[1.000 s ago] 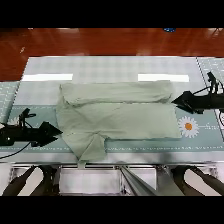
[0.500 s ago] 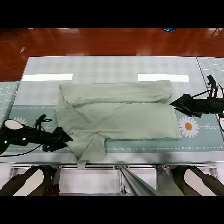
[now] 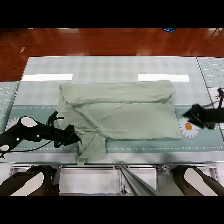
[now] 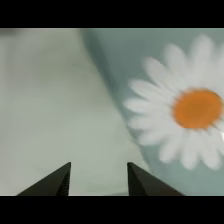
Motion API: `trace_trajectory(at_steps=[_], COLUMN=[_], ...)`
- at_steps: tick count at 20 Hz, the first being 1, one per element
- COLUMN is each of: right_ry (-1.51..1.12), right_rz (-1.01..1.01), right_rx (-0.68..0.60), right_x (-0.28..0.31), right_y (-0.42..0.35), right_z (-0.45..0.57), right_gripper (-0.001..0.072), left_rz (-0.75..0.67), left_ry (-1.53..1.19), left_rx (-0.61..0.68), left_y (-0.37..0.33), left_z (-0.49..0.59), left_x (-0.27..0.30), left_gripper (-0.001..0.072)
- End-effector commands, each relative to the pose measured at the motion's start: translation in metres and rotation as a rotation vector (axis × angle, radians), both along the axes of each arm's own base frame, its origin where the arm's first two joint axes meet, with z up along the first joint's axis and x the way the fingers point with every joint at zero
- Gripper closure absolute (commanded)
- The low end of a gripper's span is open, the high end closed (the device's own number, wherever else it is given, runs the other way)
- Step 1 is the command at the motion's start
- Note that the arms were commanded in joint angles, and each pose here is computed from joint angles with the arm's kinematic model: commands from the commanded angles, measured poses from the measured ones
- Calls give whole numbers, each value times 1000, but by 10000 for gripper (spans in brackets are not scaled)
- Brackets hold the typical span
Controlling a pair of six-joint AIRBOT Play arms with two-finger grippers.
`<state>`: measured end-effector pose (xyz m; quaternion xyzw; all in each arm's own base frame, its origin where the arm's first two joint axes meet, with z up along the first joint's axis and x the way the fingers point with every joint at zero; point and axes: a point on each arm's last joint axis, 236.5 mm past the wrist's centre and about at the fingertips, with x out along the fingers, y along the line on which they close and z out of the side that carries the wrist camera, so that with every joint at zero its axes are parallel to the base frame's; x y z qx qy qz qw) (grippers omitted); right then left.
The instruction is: Fold the shirts.
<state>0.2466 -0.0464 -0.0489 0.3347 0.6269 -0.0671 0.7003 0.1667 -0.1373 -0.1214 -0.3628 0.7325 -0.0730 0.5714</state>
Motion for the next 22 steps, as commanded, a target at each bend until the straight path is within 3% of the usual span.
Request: trace_trajectory(at_steps=[1, 9, 17, 18, 20, 22], right_ry=[212, 297, 72, 78, 67, 40], right_rz=[-11, 18, 0, 15, 48, 116], right_rx=[-18, 130, 340, 337, 328, 329], right_x=[-61, -69, 1, 2, 7, 15], right_y=[-9, 16, 60, 64, 71, 72], right_z=[-30, -49, -57, -61, -61, -47], right_gripper=[304, 304, 320, 358, 656, 688], left_rz=[-10, 0, 38, 39, 37, 24], left_ry=[-4, 5, -28, -30, -32, -72], left_rx=[4, 6, 16, 17, 17, 9], left_y=[-1, -1, 0, 0, 0, 3], left_z=[-1, -1, -3, -3, -3, 5], left_x=[0, 0, 11, 12, 12, 24], left_gripper=[686, 686, 686, 686, 686, 686])
